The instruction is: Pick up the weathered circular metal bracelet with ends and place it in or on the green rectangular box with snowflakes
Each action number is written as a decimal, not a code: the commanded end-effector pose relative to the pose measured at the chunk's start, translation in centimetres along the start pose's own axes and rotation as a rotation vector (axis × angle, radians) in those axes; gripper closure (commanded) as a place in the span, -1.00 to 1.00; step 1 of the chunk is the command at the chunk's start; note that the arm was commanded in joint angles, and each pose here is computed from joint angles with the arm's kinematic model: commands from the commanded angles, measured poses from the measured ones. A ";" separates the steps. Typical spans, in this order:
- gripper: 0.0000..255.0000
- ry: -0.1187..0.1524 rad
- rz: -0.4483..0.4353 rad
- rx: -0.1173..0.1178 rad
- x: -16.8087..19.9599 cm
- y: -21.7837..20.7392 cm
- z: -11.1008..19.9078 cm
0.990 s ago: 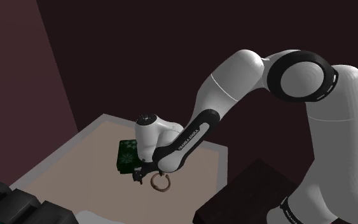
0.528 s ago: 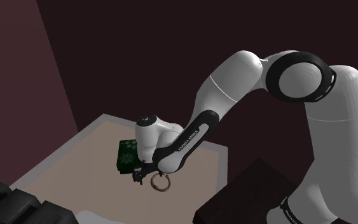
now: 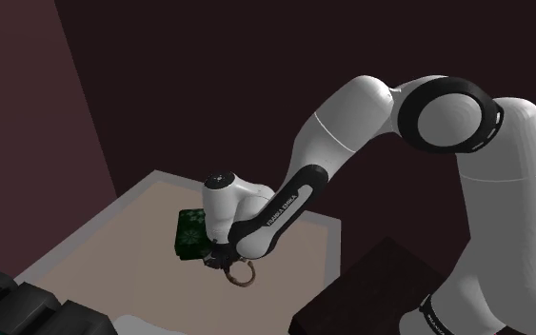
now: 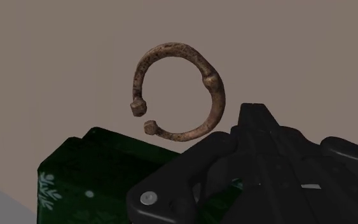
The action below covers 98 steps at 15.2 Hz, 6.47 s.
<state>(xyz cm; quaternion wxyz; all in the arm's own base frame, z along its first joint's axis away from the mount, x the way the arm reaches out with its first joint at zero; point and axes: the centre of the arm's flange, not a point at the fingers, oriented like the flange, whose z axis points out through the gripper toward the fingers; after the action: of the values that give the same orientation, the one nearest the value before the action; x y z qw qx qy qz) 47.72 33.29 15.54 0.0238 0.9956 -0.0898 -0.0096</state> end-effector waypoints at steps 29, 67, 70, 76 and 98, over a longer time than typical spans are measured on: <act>1.00 -0.078 -0.350 0.053 2.5 2.0 8.5; 1.00 -0.077 -0.350 0.053 7.5 2.3 -8.0; 1.00 -0.077 -0.350 0.053 11.5 1.9 -8.1; 1.00 -0.077 -0.350 0.053 18.6 1.2 -8.3; -1.00 -0.077 -0.350 0.053 18.7 0.8 -1.2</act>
<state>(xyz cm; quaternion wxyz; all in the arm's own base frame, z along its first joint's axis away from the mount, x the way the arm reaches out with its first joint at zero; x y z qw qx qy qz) 66.06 29.44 16.97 -0.0097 0.9952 0.0849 -0.0467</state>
